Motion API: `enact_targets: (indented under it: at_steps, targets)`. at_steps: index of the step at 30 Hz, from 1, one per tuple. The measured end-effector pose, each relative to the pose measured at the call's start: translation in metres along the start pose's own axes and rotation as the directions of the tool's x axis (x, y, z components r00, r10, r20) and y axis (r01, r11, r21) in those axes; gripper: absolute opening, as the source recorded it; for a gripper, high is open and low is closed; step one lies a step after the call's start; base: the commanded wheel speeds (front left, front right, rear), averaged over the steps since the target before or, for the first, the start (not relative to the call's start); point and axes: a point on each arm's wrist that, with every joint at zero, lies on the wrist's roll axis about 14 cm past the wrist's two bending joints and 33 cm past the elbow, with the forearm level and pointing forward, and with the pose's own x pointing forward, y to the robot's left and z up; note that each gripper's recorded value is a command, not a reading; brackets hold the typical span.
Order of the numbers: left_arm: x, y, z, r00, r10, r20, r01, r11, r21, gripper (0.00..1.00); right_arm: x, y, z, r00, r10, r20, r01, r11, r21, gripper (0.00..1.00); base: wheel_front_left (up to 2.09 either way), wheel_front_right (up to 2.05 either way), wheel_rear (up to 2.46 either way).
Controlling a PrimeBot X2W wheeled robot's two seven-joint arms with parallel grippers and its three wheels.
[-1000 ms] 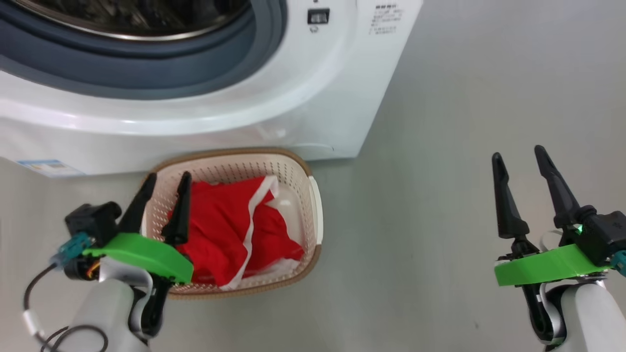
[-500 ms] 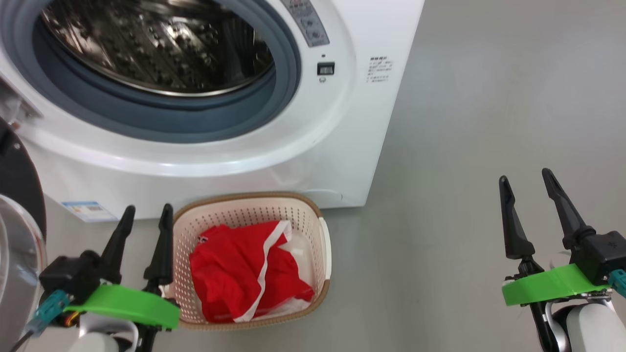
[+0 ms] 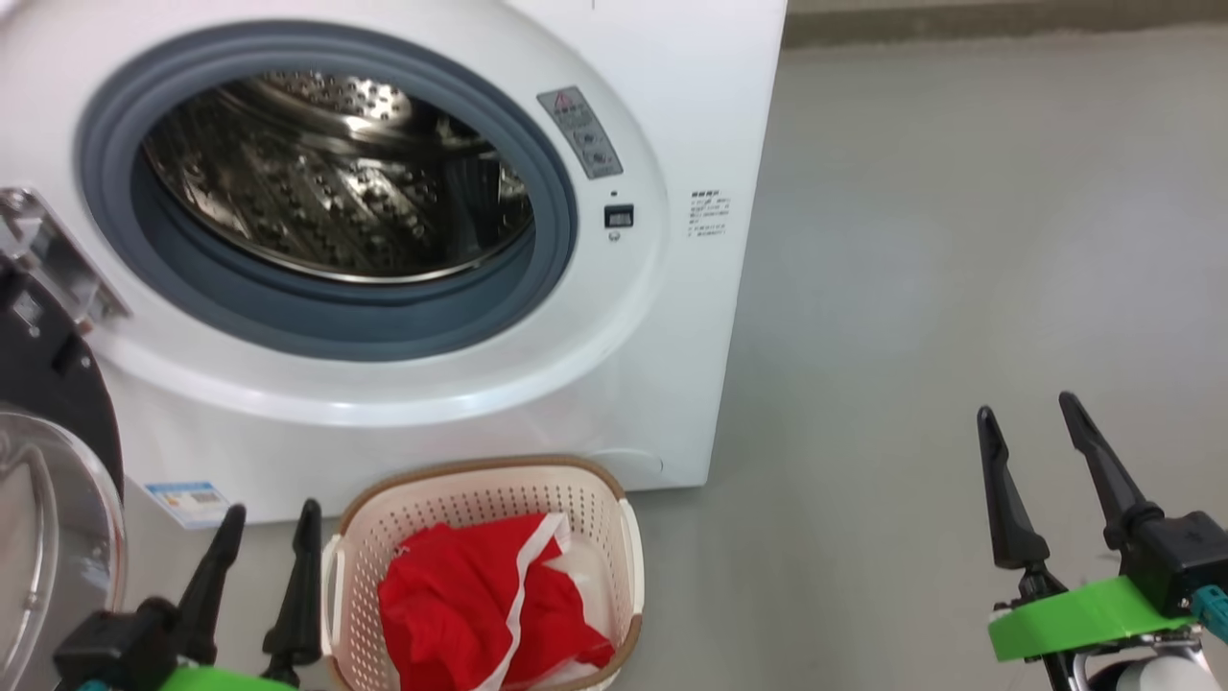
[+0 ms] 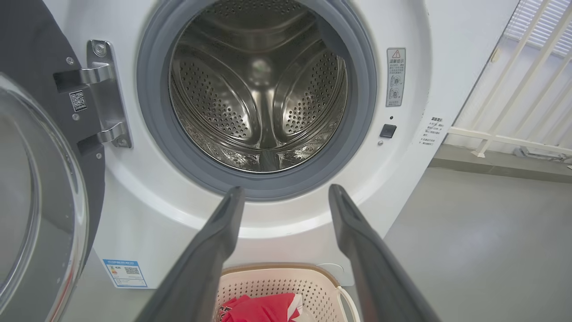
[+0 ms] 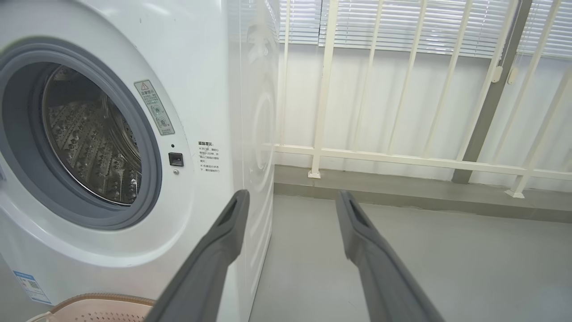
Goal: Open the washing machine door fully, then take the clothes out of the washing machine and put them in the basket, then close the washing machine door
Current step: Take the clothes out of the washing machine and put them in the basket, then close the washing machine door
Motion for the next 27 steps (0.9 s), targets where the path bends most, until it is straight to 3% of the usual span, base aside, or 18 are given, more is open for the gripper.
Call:
enact_targets:
  at_steps: [10, 27]
  targets:
    - [-0.023, -0.004, 0.02, 0.999, -0.006, 0.045, 0.004, 0.999, 0.041, 1.0, -0.021, -0.006, 0.015, 0.999, -0.018, 0.032, 0.018, 1.0, 0.0, 1.0, 0.0, 0.0, 0.0]
    - [-0.028, 0.0, 0.023, 0.999, 0.008, 0.04, -0.01, 0.999, 0.05, 1.0, -0.025, -0.005, 0.014, 1.0, -0.014, 0.021, 0.014, 1.0, -0.001, 1.0, -0.03, 0.03, 0.0]
